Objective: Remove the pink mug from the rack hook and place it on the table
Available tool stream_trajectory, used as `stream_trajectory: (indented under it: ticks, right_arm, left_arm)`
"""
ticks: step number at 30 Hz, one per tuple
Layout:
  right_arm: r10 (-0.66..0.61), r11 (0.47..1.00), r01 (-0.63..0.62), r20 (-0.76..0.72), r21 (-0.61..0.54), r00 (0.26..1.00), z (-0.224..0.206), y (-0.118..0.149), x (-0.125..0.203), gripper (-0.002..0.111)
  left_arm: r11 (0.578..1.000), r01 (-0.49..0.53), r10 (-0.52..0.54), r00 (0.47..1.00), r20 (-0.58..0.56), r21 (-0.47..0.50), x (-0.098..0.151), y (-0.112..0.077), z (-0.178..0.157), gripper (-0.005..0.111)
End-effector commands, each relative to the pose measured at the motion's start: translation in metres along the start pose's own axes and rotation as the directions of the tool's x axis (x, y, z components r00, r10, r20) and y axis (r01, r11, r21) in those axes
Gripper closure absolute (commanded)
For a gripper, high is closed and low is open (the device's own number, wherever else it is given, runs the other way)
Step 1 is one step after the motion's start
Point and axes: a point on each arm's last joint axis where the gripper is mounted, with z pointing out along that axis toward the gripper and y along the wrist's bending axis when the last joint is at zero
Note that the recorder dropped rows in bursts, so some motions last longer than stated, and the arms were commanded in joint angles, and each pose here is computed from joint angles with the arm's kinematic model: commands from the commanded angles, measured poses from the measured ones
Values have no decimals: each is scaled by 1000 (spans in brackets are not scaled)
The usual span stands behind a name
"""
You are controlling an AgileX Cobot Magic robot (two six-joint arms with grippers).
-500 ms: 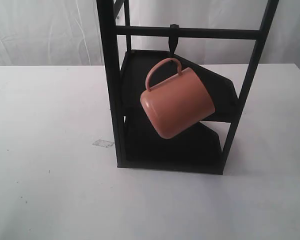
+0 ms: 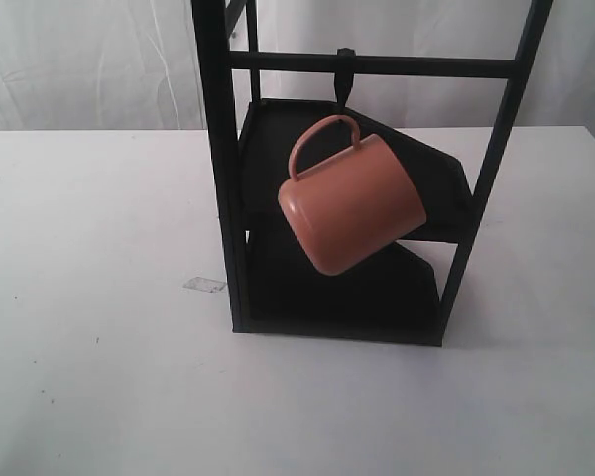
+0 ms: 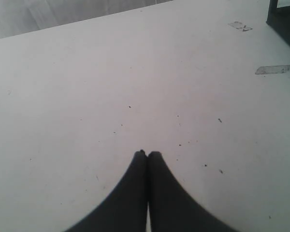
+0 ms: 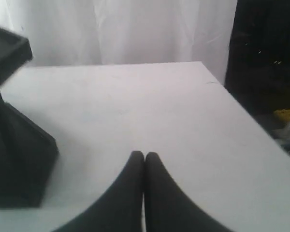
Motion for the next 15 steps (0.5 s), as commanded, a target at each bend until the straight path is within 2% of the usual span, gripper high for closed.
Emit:
stream_trajectory:
  ticks: [1,5,7,8,10,11,12,13,15]
  right_arm:
    - [511,858,-501,80,-116,856,-1,5,-11,108]
    - [713,700,-683,143,-209,686,-3,4,-22,108]
    - [865,502,-815,144,-290,481,-5,2,-29,108]
    - [932,363,-869,125,-336,340,-6,0,-32,108]
    - [994,102,-879,77,-466,75,-12,-3,-46,108]
    - [999,7,-836,48,-548,-23,-17,-4,-56,108]
    - [997,-40,-768,27,-639,-75,-25,-5,-67,108]
    - [996,-50,-698,20,-714,-92,-32,-6,-75,108]
    - [995,-18,-509,35,-861,-95,-52,-7,-96,108]
  left_arm:
    - [1000,2,-2,1000,3,-1,1,0,0,107]
    - [1000,2,-2,1000,3,-1,1,0,0,107]
    - [1000,2,-2,1000,3,-1,1,0,0,107]
    - [1000,2,-2,1000,3,-1,1,0,0,107]
    - [1000,2,-2,1000,3,-1,1,0,0,107]
    - [1000,2,-2,1000,3,-1,1,0,0,107]
    - [1000,2,-2,1000,3,-1,1,0,0,107]
    - [1000,2,-2,1000,3,-1,1,0,0,107]
    - [1000,2,-2,1000,3,-1,1,0,0,107]
